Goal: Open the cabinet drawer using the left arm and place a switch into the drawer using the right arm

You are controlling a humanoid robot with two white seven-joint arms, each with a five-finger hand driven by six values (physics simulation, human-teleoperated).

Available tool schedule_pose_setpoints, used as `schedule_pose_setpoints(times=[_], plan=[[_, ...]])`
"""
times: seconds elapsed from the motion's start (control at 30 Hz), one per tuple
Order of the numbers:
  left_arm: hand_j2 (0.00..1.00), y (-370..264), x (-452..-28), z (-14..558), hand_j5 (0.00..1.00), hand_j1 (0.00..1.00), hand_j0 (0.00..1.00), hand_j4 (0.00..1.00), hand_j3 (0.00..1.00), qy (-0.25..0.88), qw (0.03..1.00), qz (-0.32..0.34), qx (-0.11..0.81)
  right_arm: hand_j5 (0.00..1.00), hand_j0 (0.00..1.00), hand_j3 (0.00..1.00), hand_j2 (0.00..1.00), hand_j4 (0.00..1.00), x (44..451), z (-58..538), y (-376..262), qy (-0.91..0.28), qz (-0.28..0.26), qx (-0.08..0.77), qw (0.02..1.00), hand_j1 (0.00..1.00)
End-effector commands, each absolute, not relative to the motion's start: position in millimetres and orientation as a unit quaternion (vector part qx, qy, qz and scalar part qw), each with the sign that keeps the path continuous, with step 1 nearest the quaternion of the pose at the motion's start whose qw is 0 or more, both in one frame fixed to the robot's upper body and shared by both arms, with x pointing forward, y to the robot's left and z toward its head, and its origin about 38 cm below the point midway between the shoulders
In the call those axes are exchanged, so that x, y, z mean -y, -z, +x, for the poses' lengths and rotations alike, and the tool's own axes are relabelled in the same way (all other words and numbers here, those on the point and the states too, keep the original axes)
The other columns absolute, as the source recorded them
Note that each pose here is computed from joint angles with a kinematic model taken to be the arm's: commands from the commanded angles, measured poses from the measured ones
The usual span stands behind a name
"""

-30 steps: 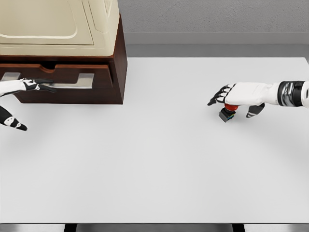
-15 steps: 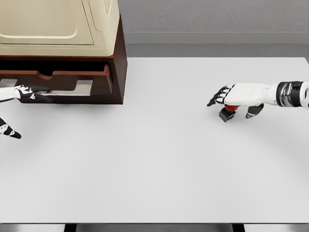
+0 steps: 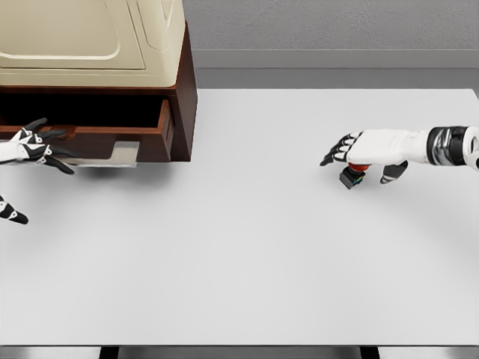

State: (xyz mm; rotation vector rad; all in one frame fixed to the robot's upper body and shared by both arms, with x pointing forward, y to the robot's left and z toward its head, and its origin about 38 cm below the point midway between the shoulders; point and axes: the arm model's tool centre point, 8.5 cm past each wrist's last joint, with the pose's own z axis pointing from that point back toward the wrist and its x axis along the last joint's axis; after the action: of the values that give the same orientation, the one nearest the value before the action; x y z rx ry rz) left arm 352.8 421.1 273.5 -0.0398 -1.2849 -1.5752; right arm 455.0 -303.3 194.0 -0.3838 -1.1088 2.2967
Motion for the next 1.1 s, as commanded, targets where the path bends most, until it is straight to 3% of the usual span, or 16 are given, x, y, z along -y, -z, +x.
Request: schedule_pose_setpoints(times=[0.0, 0.87, 1.07], plan=[[1.00, -265, -426, 348, 1.00, 1.00, 1.00, 1.00, 1.00, 0.686, 0.516, -0.004, 0.513, 1.00, 1.00, 1.00, 1.00, 1.00, 304, 455, -195, -0.855, -0.144, 0.414, 0.279, 1.00], [1.00, -346, -430, 325, 1.00, 1.00, 1.00, 1.00, 1.00, 0.622, 0.496, -0.029, 0.605, 1.00, 1.00, 1.00, 1.00, 1.00, 306, 455, -195, -0.854, -0.145, 0.413, 0.281, 1.00], [1.00, -338, -424, 324, 1.00, 1.00, 1.00, 1.00, 1.00, 0.622, 0.498, -0.043, 0.603, 0.95, 0.95, 0.95, 0.95, 0.95, 310, 457, -192, -0.853, -0.144, 0.410, 0.290, 0.95]])
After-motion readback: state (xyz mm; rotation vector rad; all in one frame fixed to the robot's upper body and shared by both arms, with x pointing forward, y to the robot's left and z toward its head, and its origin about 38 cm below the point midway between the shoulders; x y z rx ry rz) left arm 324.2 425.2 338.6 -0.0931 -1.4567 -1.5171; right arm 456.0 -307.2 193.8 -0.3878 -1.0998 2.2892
